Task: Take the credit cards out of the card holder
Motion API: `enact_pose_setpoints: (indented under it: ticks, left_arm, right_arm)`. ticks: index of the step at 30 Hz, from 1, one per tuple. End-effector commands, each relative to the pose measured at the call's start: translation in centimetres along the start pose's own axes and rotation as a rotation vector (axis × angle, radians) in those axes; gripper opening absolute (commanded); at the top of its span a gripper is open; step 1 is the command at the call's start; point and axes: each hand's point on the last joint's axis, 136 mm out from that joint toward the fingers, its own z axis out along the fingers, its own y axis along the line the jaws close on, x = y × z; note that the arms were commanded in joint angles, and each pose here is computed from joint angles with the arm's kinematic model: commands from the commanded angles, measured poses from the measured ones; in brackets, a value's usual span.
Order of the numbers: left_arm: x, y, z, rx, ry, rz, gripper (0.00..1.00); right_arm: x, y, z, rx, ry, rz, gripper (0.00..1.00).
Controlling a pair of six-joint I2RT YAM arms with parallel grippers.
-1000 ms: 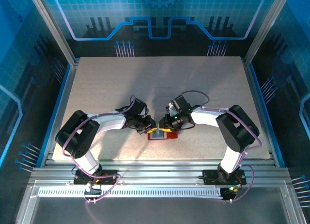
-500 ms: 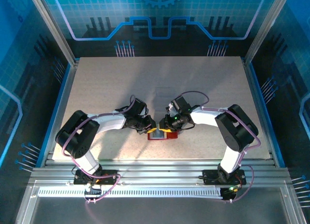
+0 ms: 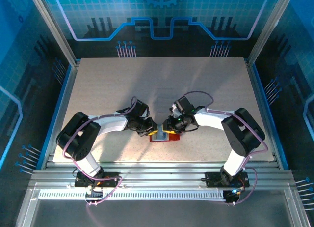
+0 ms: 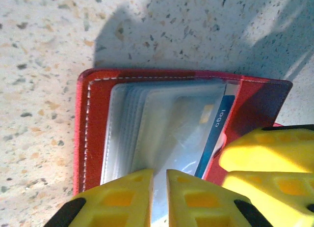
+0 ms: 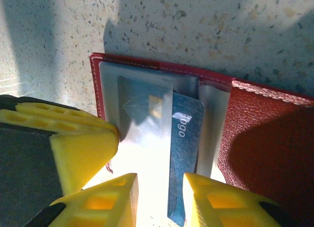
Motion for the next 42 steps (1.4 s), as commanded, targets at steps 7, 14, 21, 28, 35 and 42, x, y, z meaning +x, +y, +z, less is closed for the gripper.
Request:
enact_pose_setpoints:
  ticks: [7, 14, 21, 28, 35, 42]
  left_arm:
    - [-0.2, -1.3, -1.2, -0.017, -0.011, 0.065, 0.12]
    - [0.1, -1.0, -1.1, -0.074, 0.0, 0.093, 0.04]
    - [0.1, 0.0, -1.3, -0.131, -0.004, 0.11, 0.03]
    - [0.4, 0.7, -0.5, -0.147, 0.014, 0.099, 0.03]
    - [0.6, 1.1, -0.2, -0.159, 0.026, 0.097, 0.03]
    - [0.9, 1.7, 0.0, -0.17, 0.034, 0.089, 0.03]
  right_arm:
    - [-0.4, -0.3, -1.2, -0.005, -0.016, 0.015, 0.28]
    - [0.1, -1.1, -0.8, -0.023, 0.006, 0.042, 0.27]
    - [0.5, -1.8, -0.3, -0.045, 0.027, 0.06, 0.25]
    - [0.7, -2.0, 0.2, -0.071, 0.039, 0.076, 0.23]
    - [0.8, -2.3, 0.6, -0.078, 0.05, 0.083, 0.23]
    - [0.9, -2.5, 1.0, -0.097, 0.057, 0.091, 0.21]
